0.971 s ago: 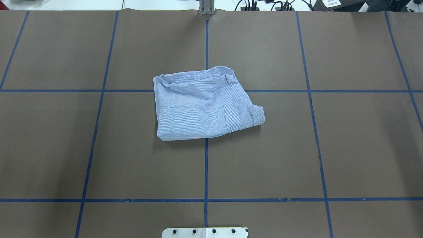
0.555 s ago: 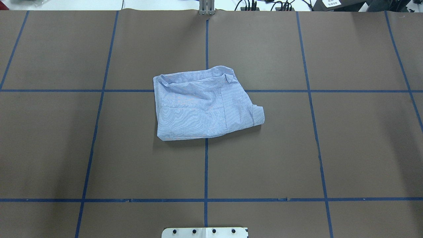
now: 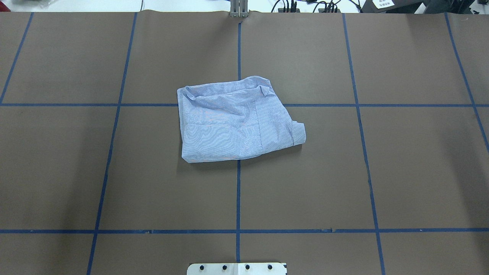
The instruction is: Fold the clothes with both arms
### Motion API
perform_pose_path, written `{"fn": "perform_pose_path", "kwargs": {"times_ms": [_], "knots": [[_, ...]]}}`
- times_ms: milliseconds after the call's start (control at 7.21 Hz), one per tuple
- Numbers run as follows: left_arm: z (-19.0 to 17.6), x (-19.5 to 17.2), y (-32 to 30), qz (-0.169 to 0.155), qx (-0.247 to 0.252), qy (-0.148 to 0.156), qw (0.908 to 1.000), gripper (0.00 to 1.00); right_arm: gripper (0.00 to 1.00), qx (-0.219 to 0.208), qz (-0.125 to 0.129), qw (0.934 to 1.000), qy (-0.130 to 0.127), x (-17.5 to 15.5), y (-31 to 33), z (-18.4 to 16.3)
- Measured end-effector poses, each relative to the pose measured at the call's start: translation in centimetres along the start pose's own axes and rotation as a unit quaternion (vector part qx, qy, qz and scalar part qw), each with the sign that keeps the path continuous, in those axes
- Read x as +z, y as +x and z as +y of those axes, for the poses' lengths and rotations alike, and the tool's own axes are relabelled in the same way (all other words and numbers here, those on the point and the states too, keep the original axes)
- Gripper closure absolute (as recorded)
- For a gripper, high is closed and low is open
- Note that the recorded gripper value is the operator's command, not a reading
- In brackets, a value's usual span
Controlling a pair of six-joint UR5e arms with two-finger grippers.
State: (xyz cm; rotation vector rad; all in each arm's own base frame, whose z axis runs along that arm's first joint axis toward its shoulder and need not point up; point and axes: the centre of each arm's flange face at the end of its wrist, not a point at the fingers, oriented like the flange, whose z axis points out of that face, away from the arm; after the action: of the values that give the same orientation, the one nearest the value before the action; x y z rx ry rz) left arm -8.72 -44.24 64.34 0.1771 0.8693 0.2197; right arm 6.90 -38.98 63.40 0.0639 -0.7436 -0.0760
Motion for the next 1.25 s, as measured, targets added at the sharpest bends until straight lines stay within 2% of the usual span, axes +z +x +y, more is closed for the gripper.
{"fn": "perform_pose_path", "kwargs": {"times_ms": [1249], "knots": [[0.27, -0.07, 0.15, 0.000, 0.002, 0.001, 1.0000, 0.00, 0.00, 0.001, -0.003, 1.0000, 0.002, -0.14, -0.17, -0.26]]}}
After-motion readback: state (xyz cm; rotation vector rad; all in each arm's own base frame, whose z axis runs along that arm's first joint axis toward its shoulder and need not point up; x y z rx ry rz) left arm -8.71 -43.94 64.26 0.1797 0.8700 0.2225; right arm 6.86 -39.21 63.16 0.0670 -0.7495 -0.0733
